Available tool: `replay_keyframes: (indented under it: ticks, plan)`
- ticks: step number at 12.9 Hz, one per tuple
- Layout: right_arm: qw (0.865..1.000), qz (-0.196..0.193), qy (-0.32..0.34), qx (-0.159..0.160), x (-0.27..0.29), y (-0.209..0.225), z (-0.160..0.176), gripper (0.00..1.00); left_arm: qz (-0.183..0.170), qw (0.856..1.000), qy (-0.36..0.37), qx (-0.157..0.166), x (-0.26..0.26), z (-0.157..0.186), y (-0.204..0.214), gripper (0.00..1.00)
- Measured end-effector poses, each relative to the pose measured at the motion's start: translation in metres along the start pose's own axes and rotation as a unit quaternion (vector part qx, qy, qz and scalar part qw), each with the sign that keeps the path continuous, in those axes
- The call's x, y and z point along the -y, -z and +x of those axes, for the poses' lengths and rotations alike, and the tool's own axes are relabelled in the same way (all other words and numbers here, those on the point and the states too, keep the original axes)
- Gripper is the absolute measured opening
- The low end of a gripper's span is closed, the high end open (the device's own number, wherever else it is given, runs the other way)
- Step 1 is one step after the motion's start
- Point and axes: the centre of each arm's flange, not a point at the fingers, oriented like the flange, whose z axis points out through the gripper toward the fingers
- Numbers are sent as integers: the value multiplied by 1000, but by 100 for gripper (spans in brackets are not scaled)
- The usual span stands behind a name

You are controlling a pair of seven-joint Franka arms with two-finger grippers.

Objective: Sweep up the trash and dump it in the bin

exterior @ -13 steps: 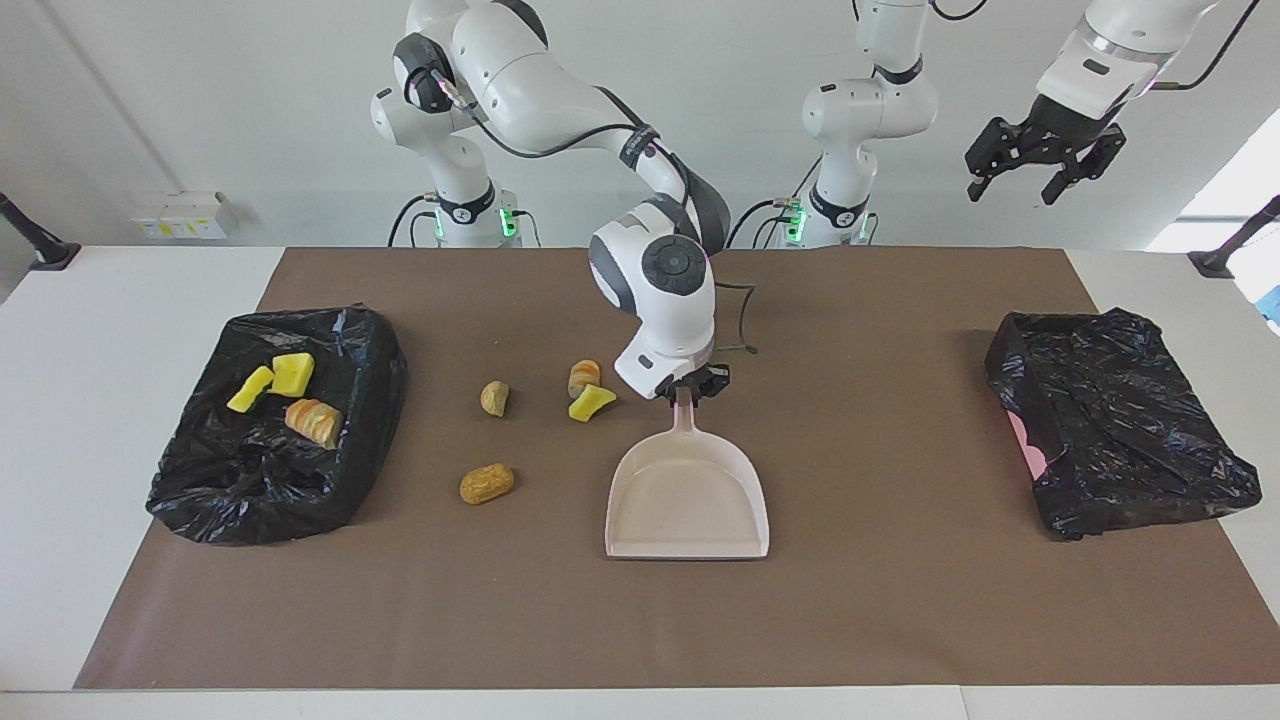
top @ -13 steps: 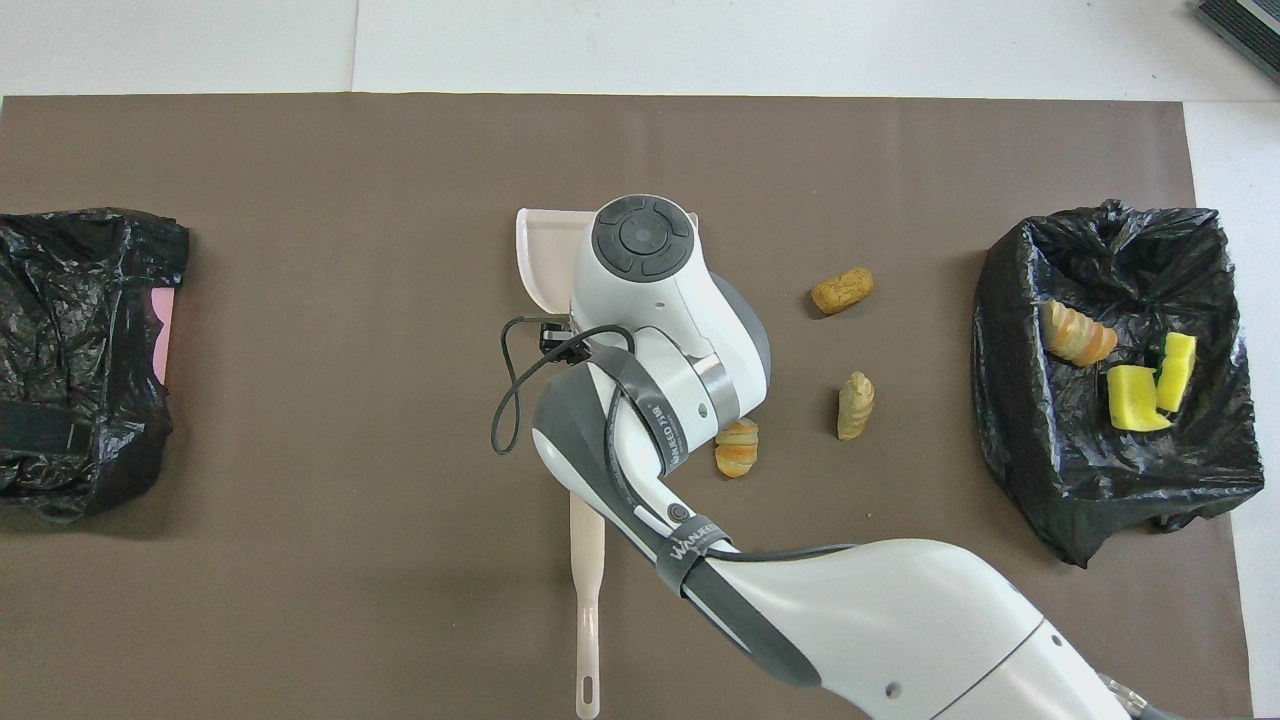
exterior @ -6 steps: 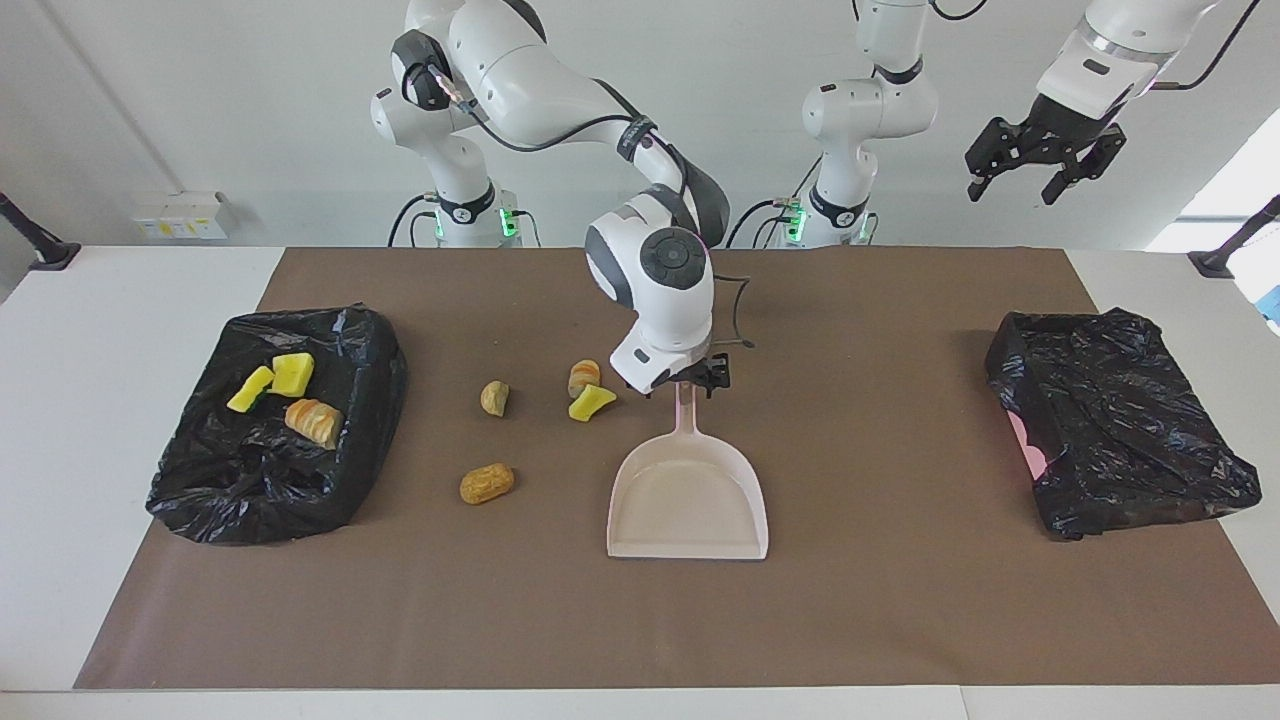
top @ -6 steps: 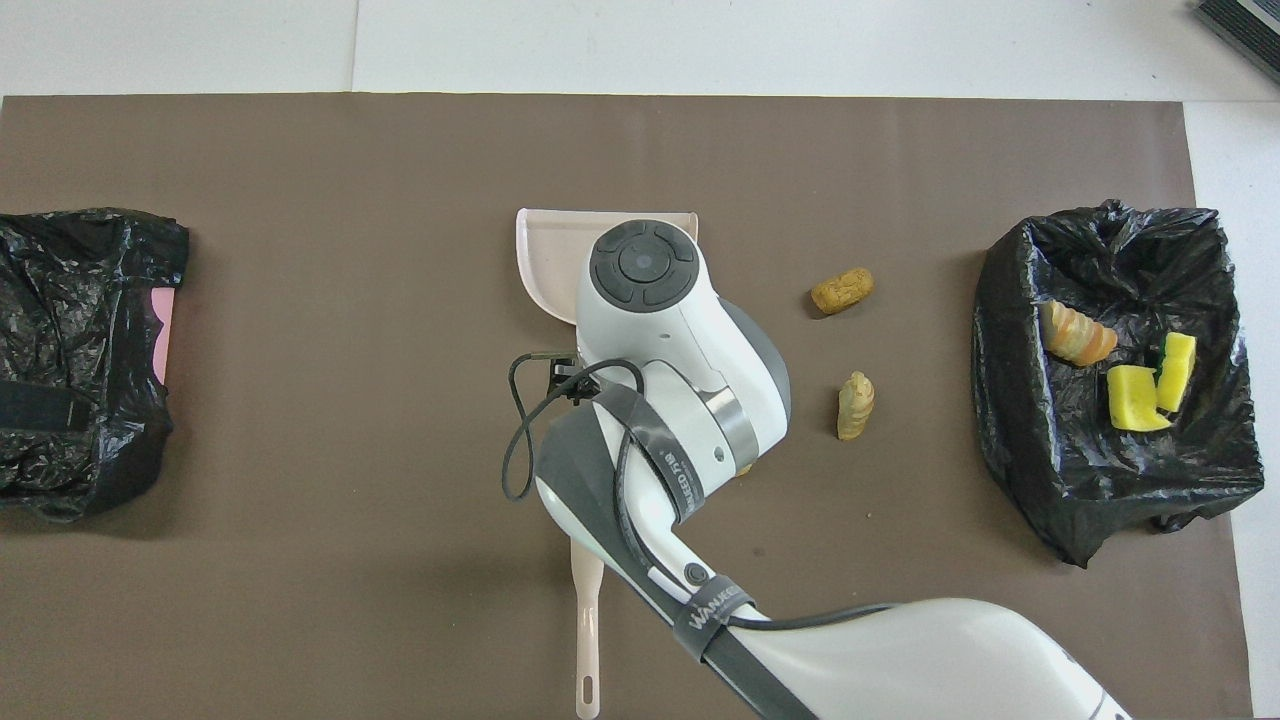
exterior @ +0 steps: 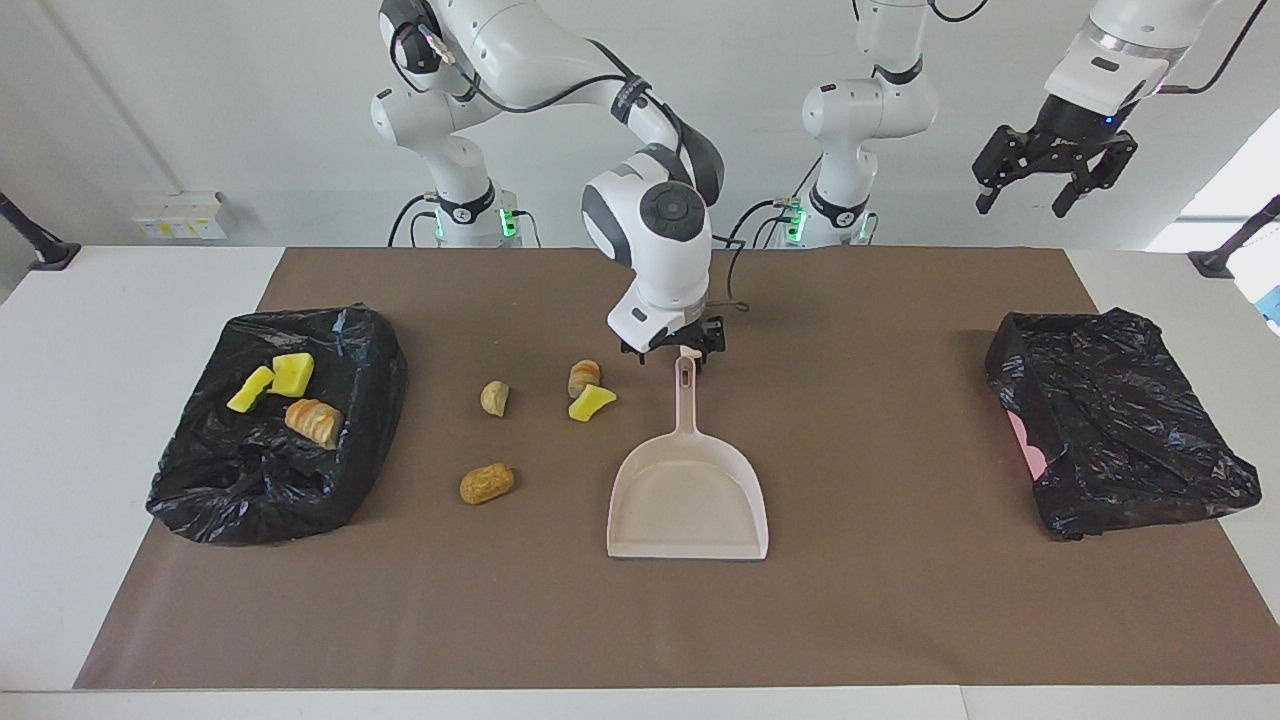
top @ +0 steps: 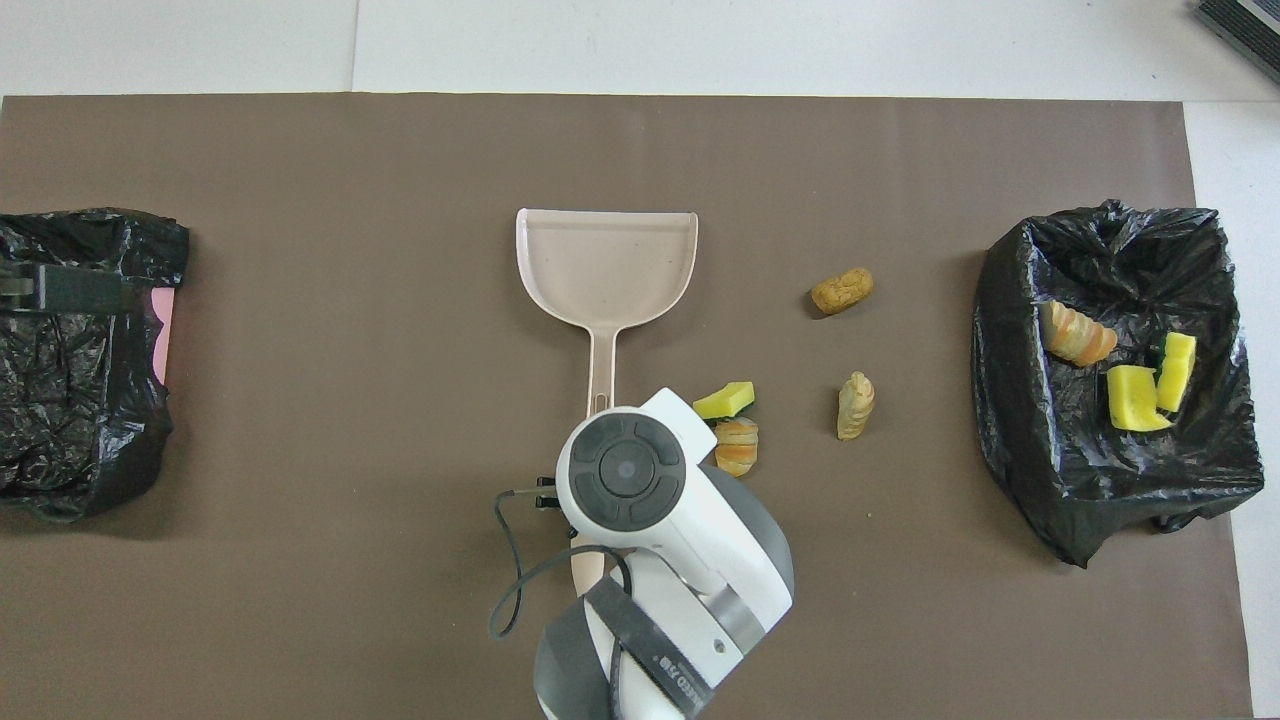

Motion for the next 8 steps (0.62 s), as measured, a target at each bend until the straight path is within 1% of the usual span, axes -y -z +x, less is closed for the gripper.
replay_keyframes:
  ticks: [2,4,6,8]
  plan:
    - [1000,0,10,-6,0,-14,-34,100,-11,999,29,-11,-35,22,-35,100]
    - [1000,-6,19,-6,-2,-23,-61,100,-24,998,49,-15,-79,34,-66,100]
    - [1000,-9,12,-6,2,-30,-84,100,-33,998,48,-7,-120,31,-79,100]
    - [1000,-11,11,-5,7,-40,-99,100,-40,996,74,9,-172,23,-97,100]
